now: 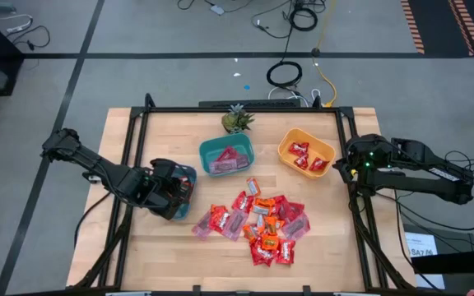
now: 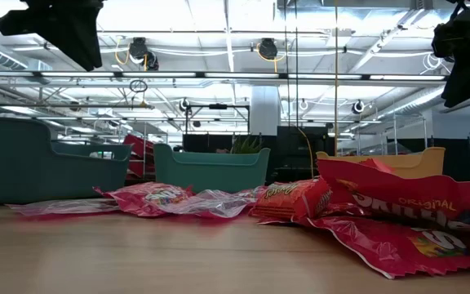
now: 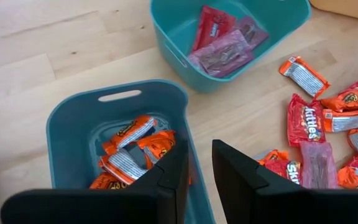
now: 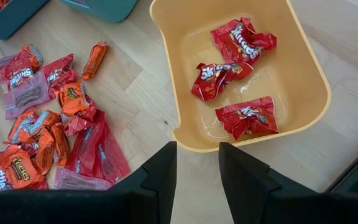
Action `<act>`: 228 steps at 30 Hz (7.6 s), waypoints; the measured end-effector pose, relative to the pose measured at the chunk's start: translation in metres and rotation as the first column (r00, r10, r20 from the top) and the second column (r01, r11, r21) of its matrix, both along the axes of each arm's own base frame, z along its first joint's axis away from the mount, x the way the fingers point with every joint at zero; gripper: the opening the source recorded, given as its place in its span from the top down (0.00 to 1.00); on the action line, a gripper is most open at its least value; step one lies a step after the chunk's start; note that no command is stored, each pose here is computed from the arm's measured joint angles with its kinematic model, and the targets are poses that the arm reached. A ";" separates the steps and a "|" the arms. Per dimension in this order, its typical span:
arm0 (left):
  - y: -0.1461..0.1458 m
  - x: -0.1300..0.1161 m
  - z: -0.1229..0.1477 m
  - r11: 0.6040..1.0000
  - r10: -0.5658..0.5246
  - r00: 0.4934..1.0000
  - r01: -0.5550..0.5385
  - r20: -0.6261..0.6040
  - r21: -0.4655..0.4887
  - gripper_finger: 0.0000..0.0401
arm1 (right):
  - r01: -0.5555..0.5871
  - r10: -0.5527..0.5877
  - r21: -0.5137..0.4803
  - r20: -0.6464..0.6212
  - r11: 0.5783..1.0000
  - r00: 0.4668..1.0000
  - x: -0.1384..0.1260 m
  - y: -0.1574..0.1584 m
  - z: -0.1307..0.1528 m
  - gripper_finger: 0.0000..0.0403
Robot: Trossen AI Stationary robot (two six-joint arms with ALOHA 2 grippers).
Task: Sort candy
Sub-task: Put the pink candy into the light blue bin
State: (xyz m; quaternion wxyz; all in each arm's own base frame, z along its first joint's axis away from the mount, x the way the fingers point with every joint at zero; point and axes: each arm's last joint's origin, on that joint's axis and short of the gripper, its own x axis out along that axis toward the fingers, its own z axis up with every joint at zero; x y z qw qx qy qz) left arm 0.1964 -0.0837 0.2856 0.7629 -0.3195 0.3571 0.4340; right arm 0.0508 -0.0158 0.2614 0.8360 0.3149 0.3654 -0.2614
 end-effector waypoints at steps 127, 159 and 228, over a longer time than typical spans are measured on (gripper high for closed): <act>-0.026 0.045 -0.005 0.718 -0.666 0.738 0.673 -0.105 0.177 0.80 | -0.493 0.529 0.242 -0.114 0.836 0.841 0.169 0.049 -0.069 1.00; -0.026 0.045 -0.005 0.718 -0.666 0.739 0.673 -0.104 0.177 0.80 | -0.466 0.486 0.154 -0.138 0.871 0.863 0.176 0.036 -0.049 1.00; -0.026 0.045 -0.005 0.719 -0.666 0.739 0.672 -0.102 0.178 0.80 | -0.605 0.601 -0.005 -0.118 0.796 0.791 0.324 -0.119 0.067 0.70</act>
